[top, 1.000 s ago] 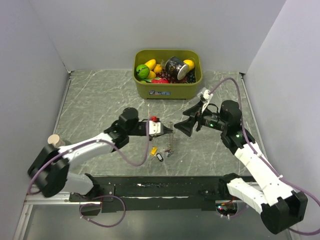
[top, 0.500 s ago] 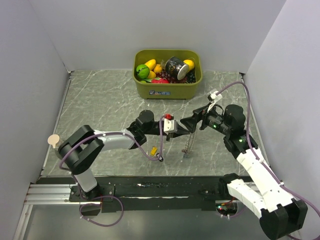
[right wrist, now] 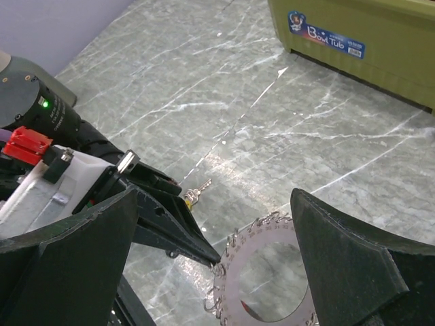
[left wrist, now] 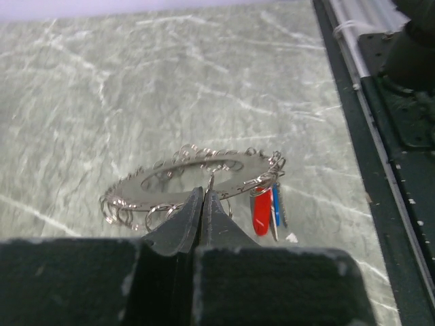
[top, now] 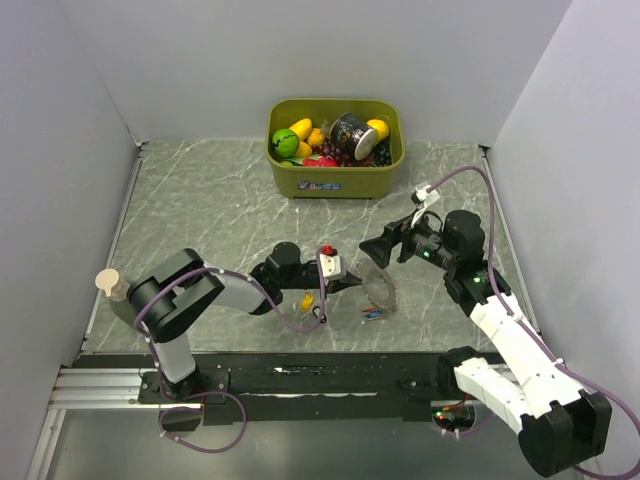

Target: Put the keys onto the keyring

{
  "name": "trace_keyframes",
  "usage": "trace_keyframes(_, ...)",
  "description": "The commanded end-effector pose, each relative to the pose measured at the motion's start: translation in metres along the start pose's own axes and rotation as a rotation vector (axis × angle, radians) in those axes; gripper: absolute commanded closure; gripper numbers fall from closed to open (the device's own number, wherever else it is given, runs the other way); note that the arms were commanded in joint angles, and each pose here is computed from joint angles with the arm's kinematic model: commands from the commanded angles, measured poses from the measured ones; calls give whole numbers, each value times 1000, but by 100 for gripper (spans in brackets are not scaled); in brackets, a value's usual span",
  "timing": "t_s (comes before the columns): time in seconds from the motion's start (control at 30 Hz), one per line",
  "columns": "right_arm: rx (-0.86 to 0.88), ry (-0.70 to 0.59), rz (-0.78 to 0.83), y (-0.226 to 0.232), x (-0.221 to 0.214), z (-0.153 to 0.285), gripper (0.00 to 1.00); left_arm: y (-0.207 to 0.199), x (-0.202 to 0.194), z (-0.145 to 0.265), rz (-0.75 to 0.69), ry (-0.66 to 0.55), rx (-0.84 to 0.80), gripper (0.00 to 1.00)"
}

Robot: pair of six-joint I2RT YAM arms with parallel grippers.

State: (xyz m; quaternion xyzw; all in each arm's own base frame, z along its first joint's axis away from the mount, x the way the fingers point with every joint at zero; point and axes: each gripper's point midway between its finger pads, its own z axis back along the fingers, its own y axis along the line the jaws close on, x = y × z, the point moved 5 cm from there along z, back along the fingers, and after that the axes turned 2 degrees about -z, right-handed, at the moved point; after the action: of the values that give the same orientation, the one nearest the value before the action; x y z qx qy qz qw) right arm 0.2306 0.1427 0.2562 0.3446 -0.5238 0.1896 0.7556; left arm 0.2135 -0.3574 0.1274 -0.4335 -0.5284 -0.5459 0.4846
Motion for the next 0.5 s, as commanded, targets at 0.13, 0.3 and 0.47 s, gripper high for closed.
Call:
trace_keyframes(0.13, 44, -1, 6, 0, -1, -5, 0, 15, -5, 10, -3, 28, 95, 99)
trace_keyframes(0.3, 73, 30, -9, 1, -7, -8, 0, 11, -6, 19, 14, 38, 121, 75)
trace_keyframes(0.47, 27, 61, -42, -5, -13, -10, 0, 15, 9, 26, -6, 27, 171, 4)
